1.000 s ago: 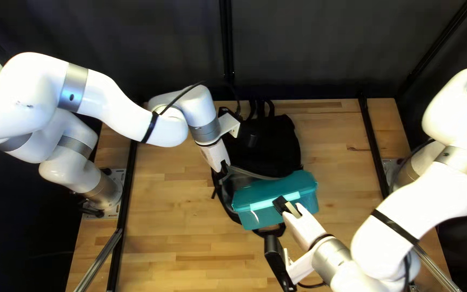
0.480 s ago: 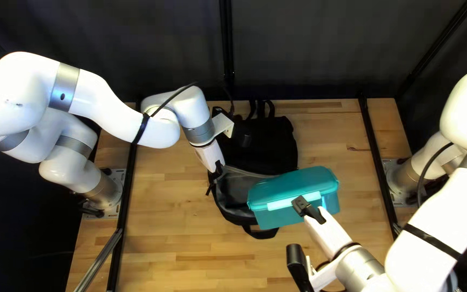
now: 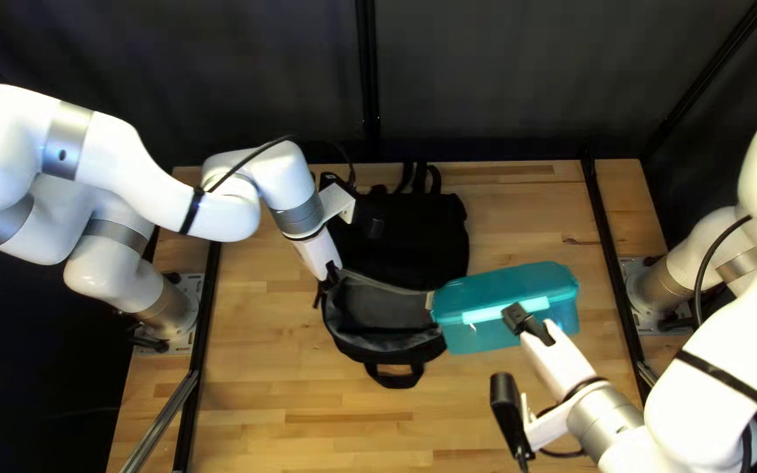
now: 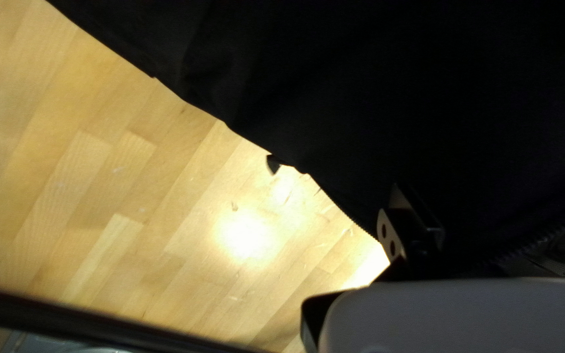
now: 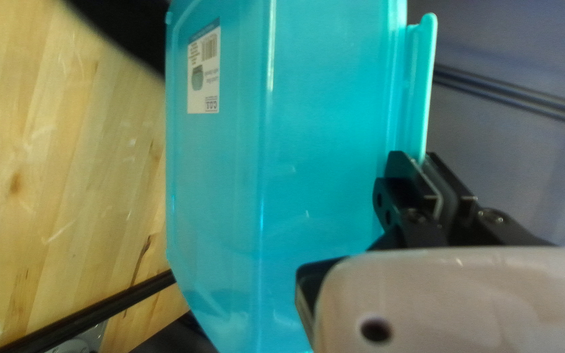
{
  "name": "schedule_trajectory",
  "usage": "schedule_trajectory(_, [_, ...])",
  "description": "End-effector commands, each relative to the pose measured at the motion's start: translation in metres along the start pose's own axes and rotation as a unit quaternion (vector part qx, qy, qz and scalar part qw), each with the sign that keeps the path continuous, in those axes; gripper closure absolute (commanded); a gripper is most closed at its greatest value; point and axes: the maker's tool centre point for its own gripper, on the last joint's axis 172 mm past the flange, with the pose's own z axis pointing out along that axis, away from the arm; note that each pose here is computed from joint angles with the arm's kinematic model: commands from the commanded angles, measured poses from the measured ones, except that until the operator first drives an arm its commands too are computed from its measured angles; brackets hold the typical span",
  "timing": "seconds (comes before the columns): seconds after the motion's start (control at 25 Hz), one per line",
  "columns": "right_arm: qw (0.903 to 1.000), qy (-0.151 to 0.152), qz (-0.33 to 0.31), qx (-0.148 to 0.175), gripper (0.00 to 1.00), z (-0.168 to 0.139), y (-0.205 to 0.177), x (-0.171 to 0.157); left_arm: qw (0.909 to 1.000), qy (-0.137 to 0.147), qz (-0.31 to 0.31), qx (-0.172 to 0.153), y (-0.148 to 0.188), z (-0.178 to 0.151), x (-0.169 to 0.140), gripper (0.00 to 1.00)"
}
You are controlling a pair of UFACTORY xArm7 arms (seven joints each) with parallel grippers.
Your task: Remove a lunch box from a kids backpack
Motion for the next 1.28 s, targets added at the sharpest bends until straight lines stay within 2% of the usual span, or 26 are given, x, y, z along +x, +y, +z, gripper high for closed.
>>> schedule_trajectory(0.04, [0.9997,-0.008,0.01,0.019,1.0,0.029,-0.006,-0.026,1.0,0.005,-0.007,0.003,-0.004,-0.003,-0.01,1.0])
schedule_trajectory(0.4, [0.9995,-0.003,0.012,0.03,1.0,0.089,0.001,-0.076,0.9998,0.013,-0.016,0.006,-0.008,-0.006,-0.03,1.0])
schedule_trajectory(0.56, [0.9997,0.005,-0.004,0.024,1.0,0.111,0.012,-0.09,0.9996,0.017,-0.02,0.006,-0.007,-0.007,-0.035,1.0])
schedule_trajectory(0.76, [0.9992,0.001,-0.033,0.02,1.0,0.156,0.026,-0.115,0.9993,0.025,-0.028,0.006,-0.008,-0.004,-0.037,1.0])
schedule_trajectory(0.92, [0.998,-0.002,-0.062,0.011,1.0,0.183,0.035,-0.127,0.9991,0.026,-0.032,0.003,-0.011,-0.003,-0.038,1.0])
schedule_trajectory(1.16, [0.9965,0.011,-0.082,-0.009,1.0,0.21,0.033,-0.129,0.999,0.028,-0.034,0.0,-0.01,-0.005,-0.039,1.0])
schedule_trajectory(1.28, [0.9959,0.011,-0.083,-0.033,1.0,0.232,0.024,-0.132,0.999,0.029,-0.033,-0.002,-0.007,-0.005,-0.037,1.0])
